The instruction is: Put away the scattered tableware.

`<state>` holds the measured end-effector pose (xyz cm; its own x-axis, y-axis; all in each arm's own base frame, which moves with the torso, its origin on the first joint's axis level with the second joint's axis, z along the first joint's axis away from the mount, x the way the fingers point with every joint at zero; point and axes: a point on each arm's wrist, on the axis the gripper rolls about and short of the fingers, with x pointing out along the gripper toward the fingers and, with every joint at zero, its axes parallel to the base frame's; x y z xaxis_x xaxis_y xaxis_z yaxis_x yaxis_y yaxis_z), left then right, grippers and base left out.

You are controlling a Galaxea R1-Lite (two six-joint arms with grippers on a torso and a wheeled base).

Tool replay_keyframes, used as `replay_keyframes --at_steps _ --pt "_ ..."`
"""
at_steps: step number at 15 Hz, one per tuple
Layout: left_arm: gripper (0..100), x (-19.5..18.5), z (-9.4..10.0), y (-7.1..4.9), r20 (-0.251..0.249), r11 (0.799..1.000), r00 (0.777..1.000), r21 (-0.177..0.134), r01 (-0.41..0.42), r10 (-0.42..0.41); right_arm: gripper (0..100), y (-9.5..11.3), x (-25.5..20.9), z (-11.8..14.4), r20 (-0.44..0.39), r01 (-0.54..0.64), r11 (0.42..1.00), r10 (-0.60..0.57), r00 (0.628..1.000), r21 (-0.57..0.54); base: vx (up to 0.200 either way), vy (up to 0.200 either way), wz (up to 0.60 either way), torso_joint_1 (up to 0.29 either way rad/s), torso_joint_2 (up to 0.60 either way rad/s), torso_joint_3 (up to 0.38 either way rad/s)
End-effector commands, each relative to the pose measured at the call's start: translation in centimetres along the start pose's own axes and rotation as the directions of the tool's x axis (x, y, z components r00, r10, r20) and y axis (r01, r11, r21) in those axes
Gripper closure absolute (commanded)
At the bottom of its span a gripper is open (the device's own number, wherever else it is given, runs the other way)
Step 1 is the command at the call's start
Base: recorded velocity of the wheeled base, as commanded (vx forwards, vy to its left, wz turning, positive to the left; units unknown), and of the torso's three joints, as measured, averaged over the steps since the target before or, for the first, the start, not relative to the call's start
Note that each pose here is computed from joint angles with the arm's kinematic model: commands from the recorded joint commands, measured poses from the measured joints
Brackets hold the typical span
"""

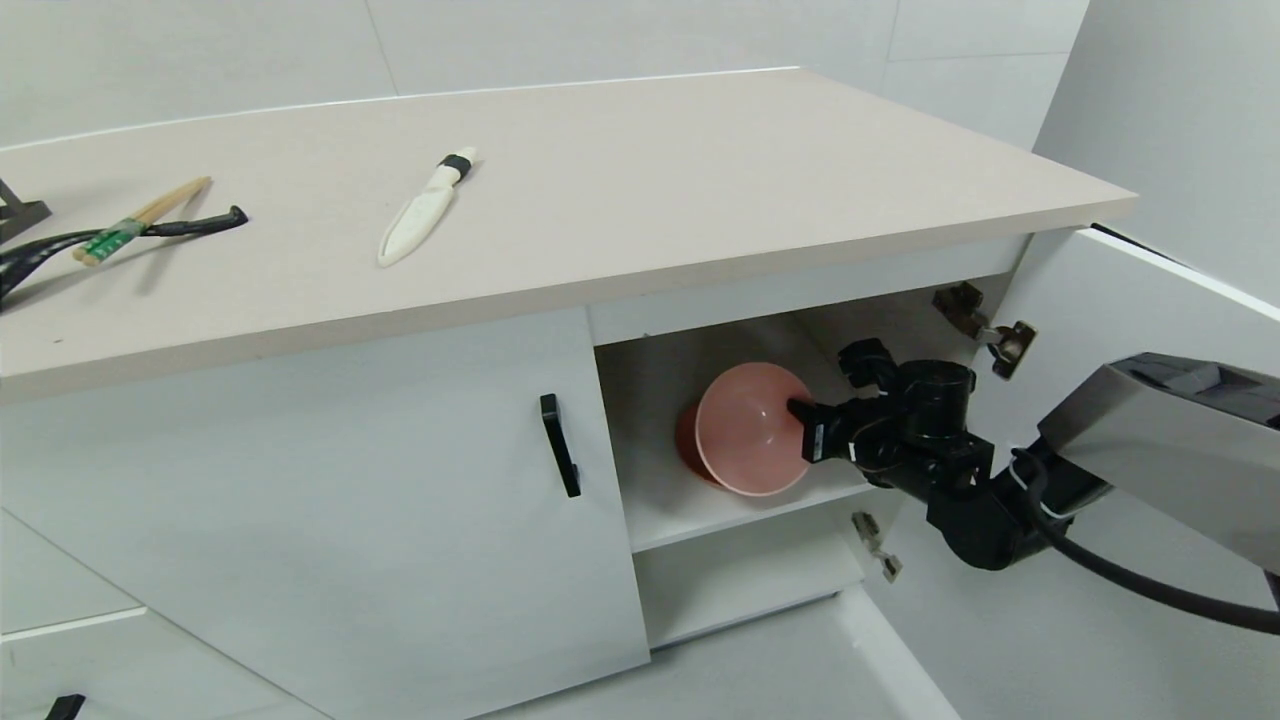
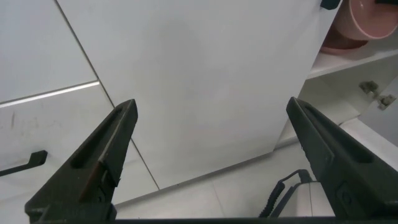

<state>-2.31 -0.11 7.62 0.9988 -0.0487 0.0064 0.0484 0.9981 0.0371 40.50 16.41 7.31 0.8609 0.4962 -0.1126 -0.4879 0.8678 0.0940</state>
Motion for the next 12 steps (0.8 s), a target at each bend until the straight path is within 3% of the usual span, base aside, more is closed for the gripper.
replay_keyframes --at_steps 1,12 --pt "0 0.02 0.00 0.00 -0.002 1.000 1.000 0.000 0.000 0.000 100 -0.51 0.56 -0.87 -0.009 0.009 1.000 -0.009 1.000 0.002 0.000 0.000 0.00 0.000 0.00 0.000" --pt "0 0.02 0.00 0.00 -0.002 1.000 1.000 -0.009 -0.001 0.001 100 -1.01 1.12 -1.21 0.003 0.032 0.999 -0.032 0.999 0.000 0.000 0.000 0.00 0.000 0.00 0.000"
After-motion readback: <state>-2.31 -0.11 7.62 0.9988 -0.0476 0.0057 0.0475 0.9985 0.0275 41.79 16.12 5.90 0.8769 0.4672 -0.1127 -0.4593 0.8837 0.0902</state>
